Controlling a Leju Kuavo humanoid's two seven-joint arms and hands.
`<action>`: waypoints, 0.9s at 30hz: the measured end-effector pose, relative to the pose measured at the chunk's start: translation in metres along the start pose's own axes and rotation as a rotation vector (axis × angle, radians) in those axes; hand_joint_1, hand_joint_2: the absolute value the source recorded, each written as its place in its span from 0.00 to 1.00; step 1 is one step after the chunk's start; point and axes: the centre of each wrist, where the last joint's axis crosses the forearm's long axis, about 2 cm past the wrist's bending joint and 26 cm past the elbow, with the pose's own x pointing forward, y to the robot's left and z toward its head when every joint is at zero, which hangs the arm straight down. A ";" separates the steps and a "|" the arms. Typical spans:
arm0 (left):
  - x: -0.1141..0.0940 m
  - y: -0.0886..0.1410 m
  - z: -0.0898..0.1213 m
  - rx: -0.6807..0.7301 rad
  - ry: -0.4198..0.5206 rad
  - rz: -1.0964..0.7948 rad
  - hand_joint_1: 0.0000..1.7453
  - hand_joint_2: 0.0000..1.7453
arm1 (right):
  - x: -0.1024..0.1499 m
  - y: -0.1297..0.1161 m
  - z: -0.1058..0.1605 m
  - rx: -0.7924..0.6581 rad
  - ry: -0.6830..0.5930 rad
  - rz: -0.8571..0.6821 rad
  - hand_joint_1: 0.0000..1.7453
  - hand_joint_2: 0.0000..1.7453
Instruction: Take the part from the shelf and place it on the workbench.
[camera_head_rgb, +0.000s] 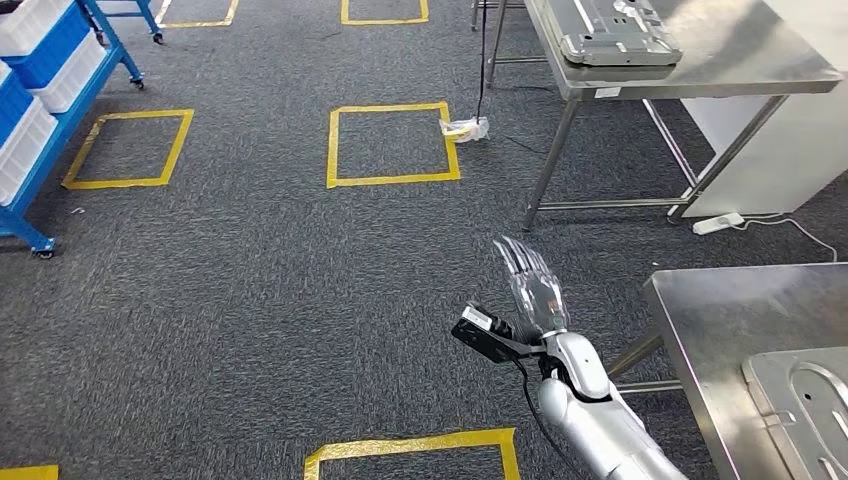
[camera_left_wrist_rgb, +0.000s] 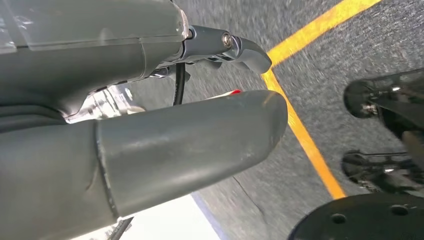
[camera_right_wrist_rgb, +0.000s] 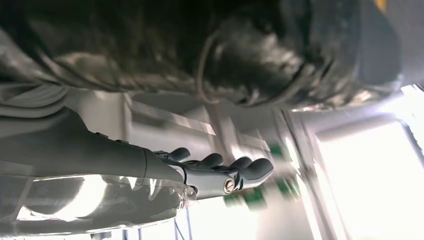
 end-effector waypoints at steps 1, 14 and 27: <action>-0.002 0.000 0.000 -0.003 0.000 0.002 0.00 0.00 | -0.004 0.011 0.013 0.023 0.041 -0.022 0.00 0.00; -0.019 -0.005 0.001 -0.007 -0.085 0.076 0.00 0.00 | -0.049 0.087 0.216 0.216 0.782 -0.304 0.00 0.00; -0.031 -0.001 0.004 -0.065 -0.049 0.109 0.00 0.00 | 0.004 0.119 0.364 0.540 1.669 -1.102 0.00 1.00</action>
